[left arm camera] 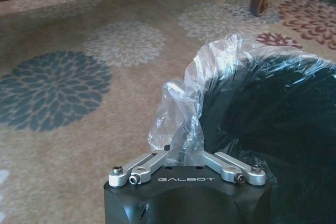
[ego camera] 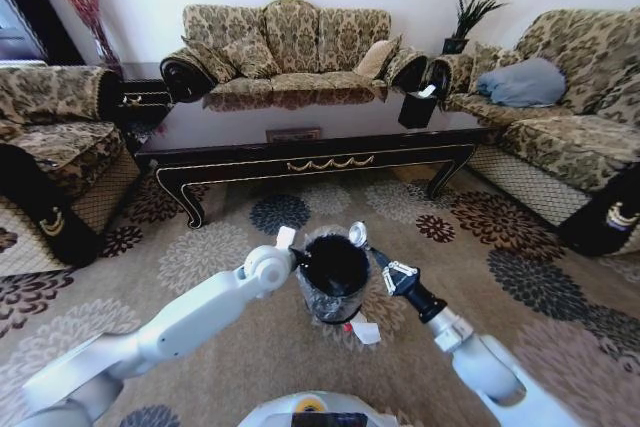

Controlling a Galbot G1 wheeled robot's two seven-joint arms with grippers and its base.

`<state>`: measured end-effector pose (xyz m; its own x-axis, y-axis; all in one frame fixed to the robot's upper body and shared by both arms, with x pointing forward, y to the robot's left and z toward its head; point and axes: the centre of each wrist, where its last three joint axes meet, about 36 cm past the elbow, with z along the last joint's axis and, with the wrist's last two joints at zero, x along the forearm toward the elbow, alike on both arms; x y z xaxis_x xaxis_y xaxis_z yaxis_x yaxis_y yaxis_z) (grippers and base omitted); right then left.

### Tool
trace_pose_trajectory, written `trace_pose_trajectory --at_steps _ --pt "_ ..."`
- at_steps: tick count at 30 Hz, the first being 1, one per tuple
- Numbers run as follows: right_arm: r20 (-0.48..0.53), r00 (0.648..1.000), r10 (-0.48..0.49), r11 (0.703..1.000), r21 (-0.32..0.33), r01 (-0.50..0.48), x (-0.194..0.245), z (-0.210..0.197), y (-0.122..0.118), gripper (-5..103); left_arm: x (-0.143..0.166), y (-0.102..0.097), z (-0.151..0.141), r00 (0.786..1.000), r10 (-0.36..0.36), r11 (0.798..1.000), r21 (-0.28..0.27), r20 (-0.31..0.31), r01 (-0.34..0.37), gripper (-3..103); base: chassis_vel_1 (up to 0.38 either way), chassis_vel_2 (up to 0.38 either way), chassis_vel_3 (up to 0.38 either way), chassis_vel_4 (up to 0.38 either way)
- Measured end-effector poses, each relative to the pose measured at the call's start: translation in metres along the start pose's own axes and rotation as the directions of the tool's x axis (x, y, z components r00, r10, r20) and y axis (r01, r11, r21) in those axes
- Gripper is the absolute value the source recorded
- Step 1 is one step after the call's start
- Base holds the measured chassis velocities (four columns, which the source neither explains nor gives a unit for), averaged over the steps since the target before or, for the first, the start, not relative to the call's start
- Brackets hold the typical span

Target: Move to the front of the table and pick up the trash from the floor, then place it into the trash bin.

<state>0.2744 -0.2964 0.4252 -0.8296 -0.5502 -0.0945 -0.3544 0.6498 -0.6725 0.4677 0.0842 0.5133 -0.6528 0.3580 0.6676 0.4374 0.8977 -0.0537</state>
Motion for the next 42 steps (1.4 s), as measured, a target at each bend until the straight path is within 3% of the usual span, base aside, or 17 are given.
trace_pose_trajectory --at_steps 10,16,19,23,25,29,34,37,39,42 --pt "-0.026 0.999 -0.025 1.0 -0.004 0.025 0.011 -0.002 0.015 -1 -0.003 -0.012 -0.003 1.0 0.015 1.0 -0.009 0.001 -0.015 2 0.0 0.0 0.0 0.0" --pt "-0.051 0.998 -0.035 0.999 -0.025 0.034 0.018 -0.005 0.025 26 -0.001 -0.011 -0.002 1.0 0.017 1.0 -0.005 0.002 -0.017 2 0.0 0.0 0.0 0.0" --pt "-0.052 0.998 -0.035 0.999 -0.024 0.034 0.018 -0.005 0.025 31 0.001 -0.011 -0.002 1.0 0.02 1.0 -0.002 0.004 -0.02 2 0.0 0.0 0.0 0.0" --pt "-0.048 0.998 -0.031 0.999 -0.017 0.03 0.017 -0.005 0.021 52 0.002 -0.009 -0.002 1.0 0.018 1.0 0.0 0.004 -0.018 2 0.0 0.0 0.0 0.0" --pt "-0.047 0.999 -0.028 0.999 -0.016 0.028 0.016 -0.005 0.021 52 0.002 -0.008 -0.002 1.0 0.017 1.0 0.002 0.005 -0.017 2 0.0 0.0 0.0 0.0" --pt "-0.047 0.999 -0.006 1.0 -0.02 0.005 0.013 -0.006 0.014 74 0.003 0.0 -0.009 1.0 0.004 1.0 0.025 0.021 -0.004 2 0.0 0.0 0.0 0.0" --pt "-0.049 0.999 0.008 1.0 -0.029 -0.01 0.011 -0.007 0.01 85 0.004 0.004 -0.01 1.0 -0.001 1.0 0.027 0.023 0.0 2 0.0 0.0 0.0 0.0" --pt "-0.062 0.998 0.02 0.998 -0.062 -0.024 0.01 -0.009 0.01 99 0.003 0.008 -0.004 1.0 -0.009 0.999 0.033 0.014 0.008 2 0.0 0.0 0.0 0.0" --pt "-0.067 0.997 0.029 0.996 -0.088 -0.035 0.01 -0.011 0.01 100 0.004 0.009 -0.002 1.0 -0.01 0.999 0.036 0.012 0.009 2 0.0 0.0 0.0 0.0" --pt "-0.096 0.994 0.059 0.974 -0.212 -0.079 0.009 -0.017 0.011 100 0.006 0.016 0.002 1.0 -0.017 0.999 0.047 0.007 0.017 2 0.0 0.0 0.0 0.0"
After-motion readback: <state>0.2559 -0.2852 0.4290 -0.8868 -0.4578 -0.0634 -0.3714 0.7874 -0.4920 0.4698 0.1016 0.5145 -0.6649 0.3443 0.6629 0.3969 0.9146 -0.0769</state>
